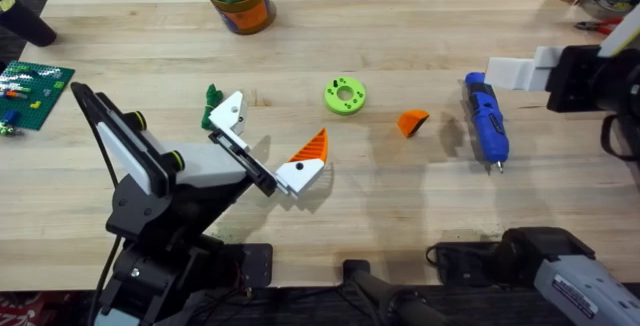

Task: Pick up the gripper from the table and insert it into the empty holder that is missing its gripper. Then pick up a screw, insert it into the mounting hole, and use the screwdriver to tighten it. Finally, clean up the table by picking up the vegetable and placing it into the bucket.

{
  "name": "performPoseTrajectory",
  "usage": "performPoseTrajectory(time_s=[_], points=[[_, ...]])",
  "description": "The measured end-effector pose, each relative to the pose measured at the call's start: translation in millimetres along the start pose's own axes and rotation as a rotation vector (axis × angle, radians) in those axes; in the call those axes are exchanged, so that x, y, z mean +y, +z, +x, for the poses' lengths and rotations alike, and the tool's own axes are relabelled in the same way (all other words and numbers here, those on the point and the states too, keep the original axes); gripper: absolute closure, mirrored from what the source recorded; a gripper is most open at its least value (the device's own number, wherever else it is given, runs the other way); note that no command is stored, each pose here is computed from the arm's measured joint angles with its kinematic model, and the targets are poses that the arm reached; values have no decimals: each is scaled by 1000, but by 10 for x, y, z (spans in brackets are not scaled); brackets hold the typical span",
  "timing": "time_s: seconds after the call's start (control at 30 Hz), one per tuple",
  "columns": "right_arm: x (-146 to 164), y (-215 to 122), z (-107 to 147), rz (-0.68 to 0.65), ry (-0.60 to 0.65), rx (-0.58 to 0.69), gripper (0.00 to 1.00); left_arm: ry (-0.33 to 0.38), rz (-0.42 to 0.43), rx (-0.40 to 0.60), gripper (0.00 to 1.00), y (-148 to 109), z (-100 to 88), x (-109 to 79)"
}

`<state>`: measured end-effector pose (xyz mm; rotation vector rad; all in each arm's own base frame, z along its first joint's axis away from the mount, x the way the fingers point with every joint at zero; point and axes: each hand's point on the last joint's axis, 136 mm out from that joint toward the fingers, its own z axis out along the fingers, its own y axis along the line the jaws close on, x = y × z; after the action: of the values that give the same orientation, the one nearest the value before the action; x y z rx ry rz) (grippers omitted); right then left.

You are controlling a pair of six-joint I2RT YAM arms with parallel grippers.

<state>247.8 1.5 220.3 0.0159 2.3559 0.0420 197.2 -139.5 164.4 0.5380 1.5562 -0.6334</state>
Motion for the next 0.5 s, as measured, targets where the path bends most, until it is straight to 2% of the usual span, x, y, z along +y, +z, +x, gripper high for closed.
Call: performPoseTrajectory(time_s=[0.5], points=[[8,2,39,-4,0,17,47,-2,-2,4,11,1,4,4]])
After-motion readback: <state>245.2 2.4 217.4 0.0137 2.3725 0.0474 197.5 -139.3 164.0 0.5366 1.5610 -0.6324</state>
